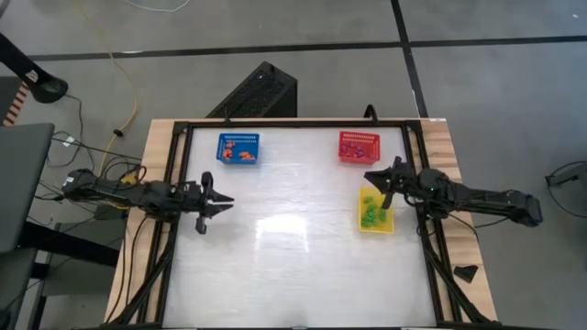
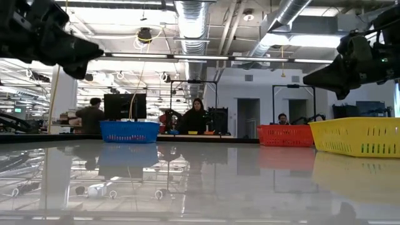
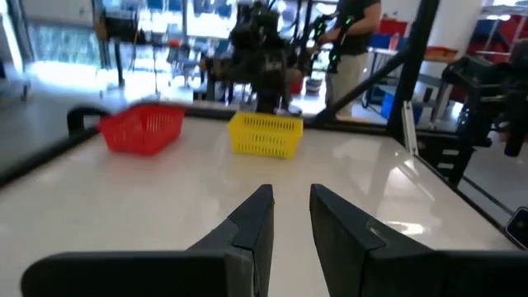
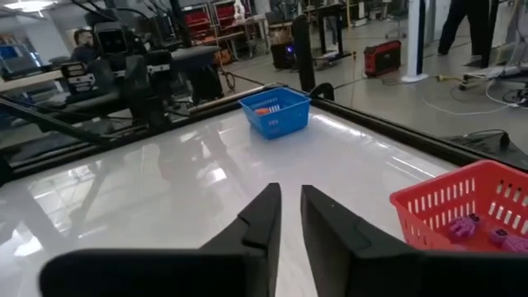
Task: Sort Halloween decoration
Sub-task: Return to Home Position
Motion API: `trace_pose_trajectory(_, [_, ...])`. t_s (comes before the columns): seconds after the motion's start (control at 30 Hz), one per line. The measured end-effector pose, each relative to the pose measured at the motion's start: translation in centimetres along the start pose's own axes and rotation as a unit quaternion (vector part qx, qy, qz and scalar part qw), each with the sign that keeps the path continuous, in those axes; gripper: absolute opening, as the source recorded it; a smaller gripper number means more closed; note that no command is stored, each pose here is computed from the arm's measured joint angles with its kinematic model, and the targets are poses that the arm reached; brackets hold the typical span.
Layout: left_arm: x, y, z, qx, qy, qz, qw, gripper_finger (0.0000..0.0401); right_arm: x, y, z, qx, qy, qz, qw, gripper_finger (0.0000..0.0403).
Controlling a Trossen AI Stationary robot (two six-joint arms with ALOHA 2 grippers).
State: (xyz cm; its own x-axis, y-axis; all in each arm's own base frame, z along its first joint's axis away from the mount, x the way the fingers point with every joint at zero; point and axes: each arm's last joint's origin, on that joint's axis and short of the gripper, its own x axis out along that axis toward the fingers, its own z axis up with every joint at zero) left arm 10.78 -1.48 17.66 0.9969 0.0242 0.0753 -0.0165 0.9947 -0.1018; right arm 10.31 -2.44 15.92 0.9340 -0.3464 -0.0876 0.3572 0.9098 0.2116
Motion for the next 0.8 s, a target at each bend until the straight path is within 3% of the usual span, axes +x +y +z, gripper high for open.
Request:
trace_pose_trajectory(0.2, [0.0, 0.1, -0.8, -0.037, 0.038, 0.007, 0.999, 0.007, 0.0, -0.1, 0.0, 0.0, 0.0, -0.005, 1.0, 0.0094])
trace_pose_trajectory(0.57, [-0.2, 0.2, -1.9, -0.023, 0.098, 0.016, 0.995, 0.007, 0.0, -0.1, -0.1, -0.001, 0.002, -0.009, 1.0, 0.0095])
trace_pose_trajectory(0.8, [-0.2, 0.2, -2.0, -0.023, 0.101, 0.013, 0.995, 0.007, 0.0, -0.1, -0.1, -0.001, 0.002, -0.01, 1.0, 0.0095])
